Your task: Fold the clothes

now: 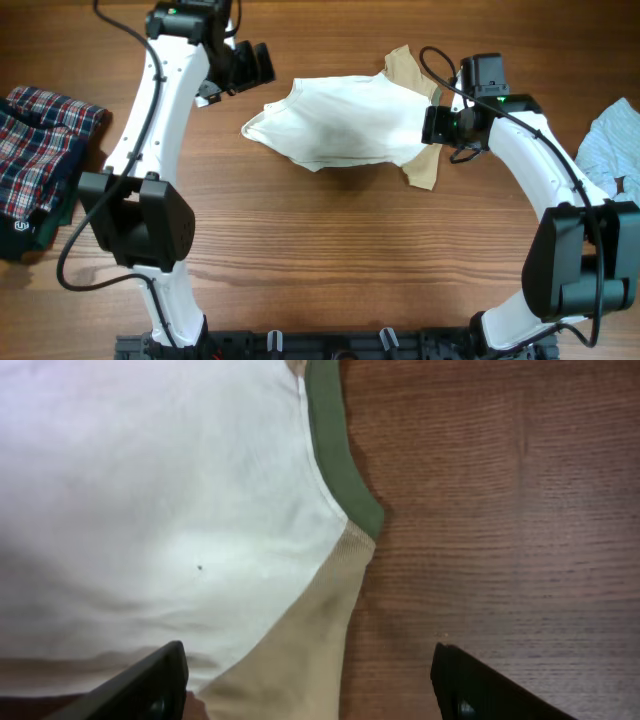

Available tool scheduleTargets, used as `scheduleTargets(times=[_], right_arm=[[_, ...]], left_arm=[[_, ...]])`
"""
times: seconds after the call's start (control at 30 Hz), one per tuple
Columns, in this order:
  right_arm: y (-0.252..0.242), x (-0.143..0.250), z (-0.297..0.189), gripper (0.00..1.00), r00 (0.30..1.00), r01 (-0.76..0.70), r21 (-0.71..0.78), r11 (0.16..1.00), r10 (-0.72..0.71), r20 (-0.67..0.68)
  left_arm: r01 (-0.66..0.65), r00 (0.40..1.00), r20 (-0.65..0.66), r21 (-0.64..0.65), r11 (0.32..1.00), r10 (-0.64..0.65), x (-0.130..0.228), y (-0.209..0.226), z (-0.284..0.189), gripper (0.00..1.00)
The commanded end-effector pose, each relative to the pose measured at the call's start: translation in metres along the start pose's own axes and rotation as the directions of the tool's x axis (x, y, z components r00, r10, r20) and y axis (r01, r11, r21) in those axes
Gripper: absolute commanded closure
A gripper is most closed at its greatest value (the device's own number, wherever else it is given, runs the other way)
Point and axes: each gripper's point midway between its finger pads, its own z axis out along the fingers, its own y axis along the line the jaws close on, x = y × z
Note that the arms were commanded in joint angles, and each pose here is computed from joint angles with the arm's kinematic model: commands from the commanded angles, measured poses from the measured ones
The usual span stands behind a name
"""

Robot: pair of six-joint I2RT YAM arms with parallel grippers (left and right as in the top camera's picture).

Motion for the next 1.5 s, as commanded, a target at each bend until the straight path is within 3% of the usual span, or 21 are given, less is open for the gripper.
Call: scheduleTargets(times=[0.0,0.23,0.53,0.67,0.87,1.1,1.27,1.47], right_arm=[[0.003,0.013,0.0,0.21,0.995,-0.079,-0.021,0.997,0.078,-0.062],[-0.004,0.04,0.019,0.26,0.987,-0.107,0.002,0.994,0.106,-0.12],[-0.003,0.053,0.049,0.21,0.993,-0.105,-0.046,0.993,0.103,-0.056],[0.002,0.063,0.054,0.23,0.989,-0.135,-0.081,0.988,0.128,-0.079],[0.004,0.064,0.054,0.3,0.988,-0.136,-0.091,0.987,0.128,-0.085],[0.01,0.065,0.053,0.42,0.987,-0.138,-0.124,0.983,0.127,-0.096],[0.01,0.064,0.053,0.43,0.988,-0.137,-0.124,0.983,0.126,-0.094],[0.005,0.065,0.054,0.47,0.983,-0.166,-0.095,0.981,0.157,-0.095]], left_arm=[[0.021,0.989,-0.144,-0.008,1.0,-0.022,0.036,0.008,0.037,0.0],[0.092,0.973,-0.217,0.076,0.993,-0.074,0.078,0.013,0.117,0.0],[0.077,0.987,-0.143,0.06,0.995,-0.068,0.073,-0.007,0.124,0.0],[0.037,0.99,-0.134,0.033,0.999,-0.032,0.083,-0.019,0.127,0.0],[0.099,0.986,-0.129,-0.027,0.995,-0.101,0.098,0.0,0.148,0.01],[0.119,0.985,-0.123,-0.025,0.993,-0.121,0.101,0.003,0.155,0.17],[0.119,0.985,-0.123,-0.024,0.993,-0.121,0.101,0.003,0.155,0.47],[0.119,0.985,-0.121,-0.021,0.993,-0.121,0.101,0.002,0.155,0.46]])
